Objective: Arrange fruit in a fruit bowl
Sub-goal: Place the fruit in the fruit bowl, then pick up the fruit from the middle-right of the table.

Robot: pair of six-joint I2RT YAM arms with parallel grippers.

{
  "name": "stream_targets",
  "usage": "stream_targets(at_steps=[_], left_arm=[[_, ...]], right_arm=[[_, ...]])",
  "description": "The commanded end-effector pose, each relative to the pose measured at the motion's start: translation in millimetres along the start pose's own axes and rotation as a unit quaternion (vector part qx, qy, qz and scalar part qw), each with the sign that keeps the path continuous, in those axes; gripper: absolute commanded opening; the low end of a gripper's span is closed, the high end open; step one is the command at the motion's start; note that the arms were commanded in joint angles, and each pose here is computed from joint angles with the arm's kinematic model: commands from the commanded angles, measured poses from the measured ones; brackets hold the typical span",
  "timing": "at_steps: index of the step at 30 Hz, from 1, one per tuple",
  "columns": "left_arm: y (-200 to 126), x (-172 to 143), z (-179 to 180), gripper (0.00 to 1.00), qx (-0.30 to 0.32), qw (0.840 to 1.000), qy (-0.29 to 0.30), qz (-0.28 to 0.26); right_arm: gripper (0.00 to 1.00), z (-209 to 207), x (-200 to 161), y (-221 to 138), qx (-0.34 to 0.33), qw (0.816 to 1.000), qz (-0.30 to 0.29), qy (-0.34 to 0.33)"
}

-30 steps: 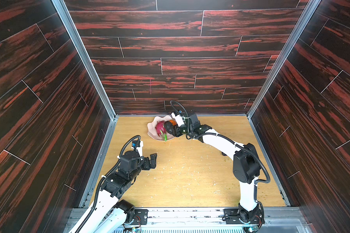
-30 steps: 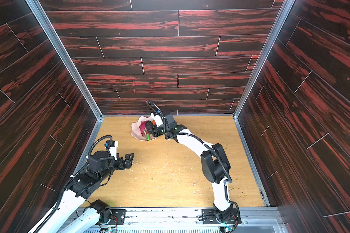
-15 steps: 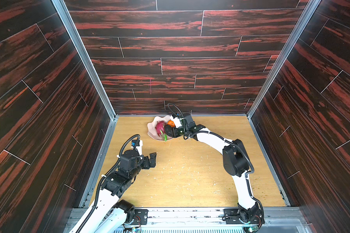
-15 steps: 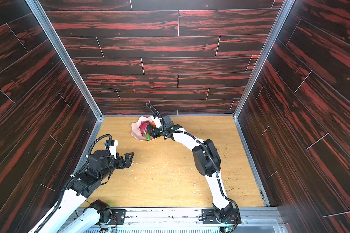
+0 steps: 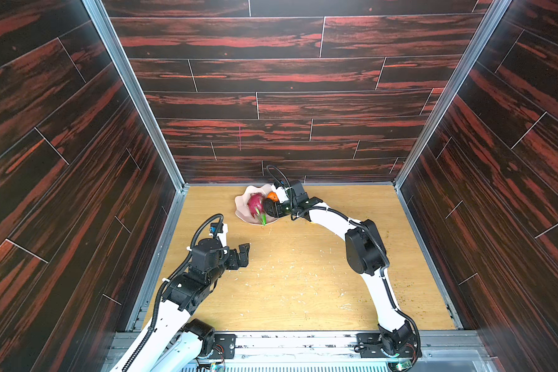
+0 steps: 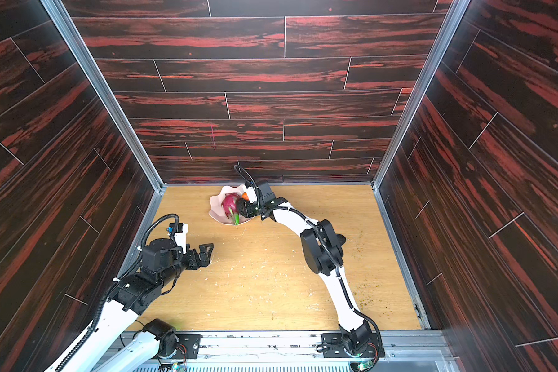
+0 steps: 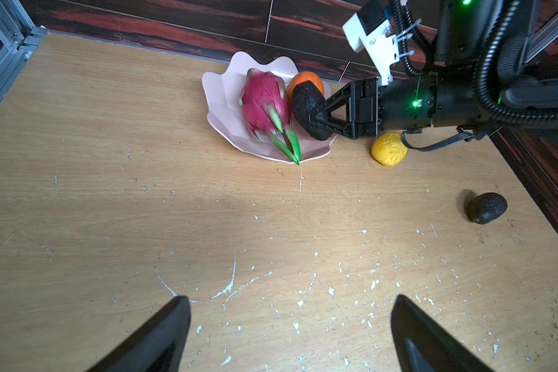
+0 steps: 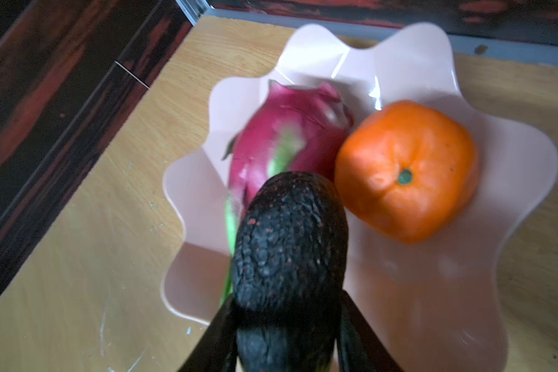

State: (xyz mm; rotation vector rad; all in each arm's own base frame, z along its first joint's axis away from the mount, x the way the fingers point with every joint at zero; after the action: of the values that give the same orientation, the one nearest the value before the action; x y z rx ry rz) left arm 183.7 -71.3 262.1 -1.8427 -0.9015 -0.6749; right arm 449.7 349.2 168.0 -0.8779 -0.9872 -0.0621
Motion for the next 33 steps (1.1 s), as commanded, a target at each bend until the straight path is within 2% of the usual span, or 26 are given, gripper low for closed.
stream_targets(at_steps=[1,6,10,13,20,24,26,28,30,33], left_arm=[[0,3,-1,1.00,-0.005,1.000,0.004,-0.002],[2,1,-1,1.00,-0.008,1.000,0.004,0.004],[2,1,-2,1.00,-0.010,1.000,0.003,0.006],[2,1,-2,1.00,-0.010,1.000,0.003,0.007],[3,2,-2,1.00,-0.011,1.000,0.007,0.008],[0,2,-5,1.00,-0.029,1.000,0.007,0.006],[1,1,-8,1.00,-0.051,0.999,0.007,0.010],[4,-1,-13,1.00,-0.084,0.996,0.006,0.025],[9,-2,-19,1.00,-0.120,0.992,0.003,0.046],[22,-8,-32,1.00,-0.200,0.976,0.000,0.091]], right_arm=[[0.43,-5,-9,13,0.000,1.000,0.015,0.001],[0.48,-7,-11,14,-0.005,1.000,0.018,0.001],[0.63,-7,-9,13,-0.005,1.000,0.015,-0.001],[0.68,-5,-5,9,-0.007,1.000,0.010,-0.003],[0.74,4,13,-19,-0.007,1.000,-0.013,-0.015],[0.78,14,15,-60,-0.029,0.999,-0.033,-0.007],[0.79,10,0,-83,-0.045,0.998,-0.034,0.020],[0.79,-3,-18,-116,-0.070,0.994,-0.039,0.074],[0.79,-28,-43,-149,-0.107,0.983,-0.039,0.145],[0.79,-60,-84,-208,-0.192,0.952,-0.043,0.236]])
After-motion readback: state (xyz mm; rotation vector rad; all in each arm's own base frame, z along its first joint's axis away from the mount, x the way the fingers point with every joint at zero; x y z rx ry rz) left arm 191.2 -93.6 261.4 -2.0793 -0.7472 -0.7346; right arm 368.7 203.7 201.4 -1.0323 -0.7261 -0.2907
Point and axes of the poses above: each gripper's point midway between its finger pads, its own y axis out along the fingers, its own z axis along the line the jaws close on, x = y × z, the point moved 10 cm from there along -y, back along the fingers, and after that the axes turned 9 degrees about -y, right-handed, at the moved point
